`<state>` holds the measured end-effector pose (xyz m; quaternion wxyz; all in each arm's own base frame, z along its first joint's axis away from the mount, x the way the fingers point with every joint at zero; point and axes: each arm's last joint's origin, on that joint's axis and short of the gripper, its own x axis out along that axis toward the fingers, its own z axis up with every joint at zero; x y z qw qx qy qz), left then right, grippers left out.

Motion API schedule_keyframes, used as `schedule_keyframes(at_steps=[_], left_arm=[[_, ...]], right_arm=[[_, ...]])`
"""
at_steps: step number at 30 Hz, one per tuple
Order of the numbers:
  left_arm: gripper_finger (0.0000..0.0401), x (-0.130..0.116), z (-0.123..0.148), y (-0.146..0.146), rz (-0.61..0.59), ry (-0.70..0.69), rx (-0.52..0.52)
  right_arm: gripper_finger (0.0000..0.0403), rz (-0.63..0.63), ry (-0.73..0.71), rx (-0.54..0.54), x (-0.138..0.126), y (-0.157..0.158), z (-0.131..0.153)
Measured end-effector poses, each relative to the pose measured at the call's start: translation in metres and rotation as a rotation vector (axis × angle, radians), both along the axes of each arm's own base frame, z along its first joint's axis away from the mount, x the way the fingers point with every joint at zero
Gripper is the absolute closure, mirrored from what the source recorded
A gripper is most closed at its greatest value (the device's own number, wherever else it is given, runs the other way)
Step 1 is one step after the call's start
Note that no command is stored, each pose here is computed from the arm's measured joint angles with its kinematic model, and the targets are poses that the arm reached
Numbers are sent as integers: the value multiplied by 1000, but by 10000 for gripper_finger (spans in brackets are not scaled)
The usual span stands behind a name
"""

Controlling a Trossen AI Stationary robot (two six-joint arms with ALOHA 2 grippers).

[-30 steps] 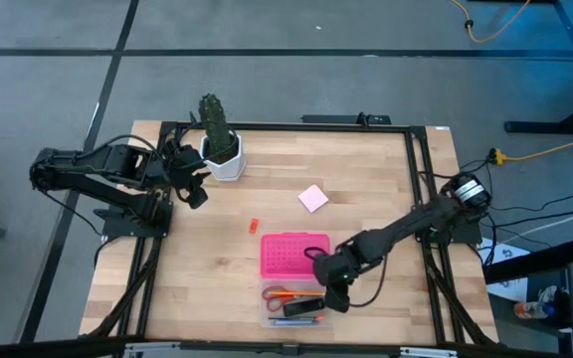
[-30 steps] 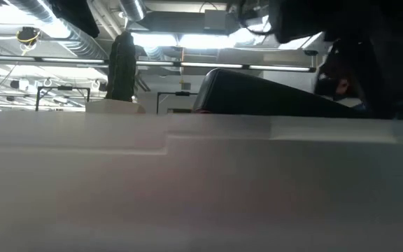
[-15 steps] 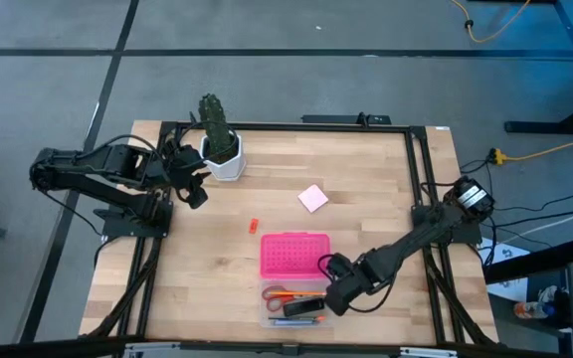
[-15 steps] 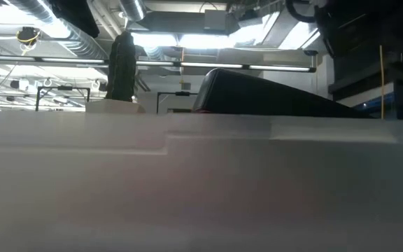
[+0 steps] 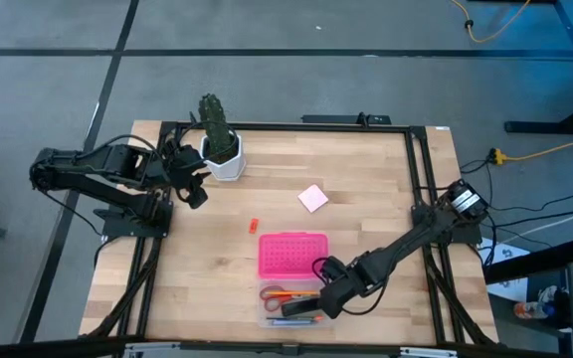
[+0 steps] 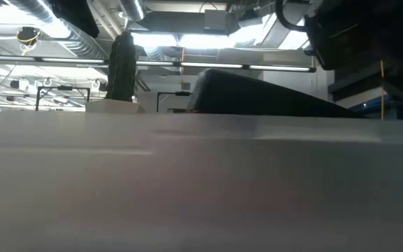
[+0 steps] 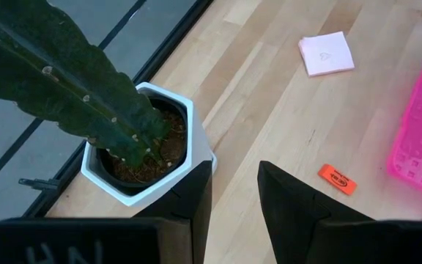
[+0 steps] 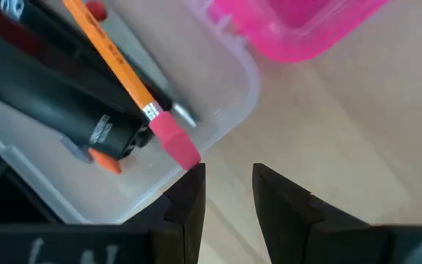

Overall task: Pack school essentials
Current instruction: Put the yellow pencil into the pencil case, then put the orange eraser into the pencil case

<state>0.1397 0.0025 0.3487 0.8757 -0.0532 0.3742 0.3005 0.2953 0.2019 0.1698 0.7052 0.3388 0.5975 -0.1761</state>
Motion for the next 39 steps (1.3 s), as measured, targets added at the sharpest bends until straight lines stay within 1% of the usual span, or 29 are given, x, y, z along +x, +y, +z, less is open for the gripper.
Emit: schedule_keyframes(at_steps=[4, 10, 15, 20, 24, 27, 34, 37, 39], left_arm=[[296, 0, 0, 0, 0, 0, 0], [296, 0, 0, 0, 0, 0, 0], [296, 0, 0, 0, 0, 0, 0], [296, 0, 0, 0, 0, 0, 0], [296, 0, 0, 0, -1, 0, 0], [296, 0, 0, 0, 0, 0, 0], [296, 0, 0, 0, 0, 1, 0], [296, 0, 0, 0, 0, 1, 0], [296, 0, 0, 0, 0, 0, 0]], right_arm=[[287, -6, -35, 20, 5, 0, 3], [287, -15, -36, 17, 7, -3, 3], [287, -24, -62, 24, 10, -3, 4], [287, -55, -120, 12, 16, -6, 5], [287, -78, -133, 11, 21, -12, 6], [287, -110, -167, -14, 24, -20, 11], [287, -207, -276, -121, 19, -44, 45], [287, -191, -287, -154, 23, -47, 43], [287, -154, -280, -137, 31, -47, 33]])
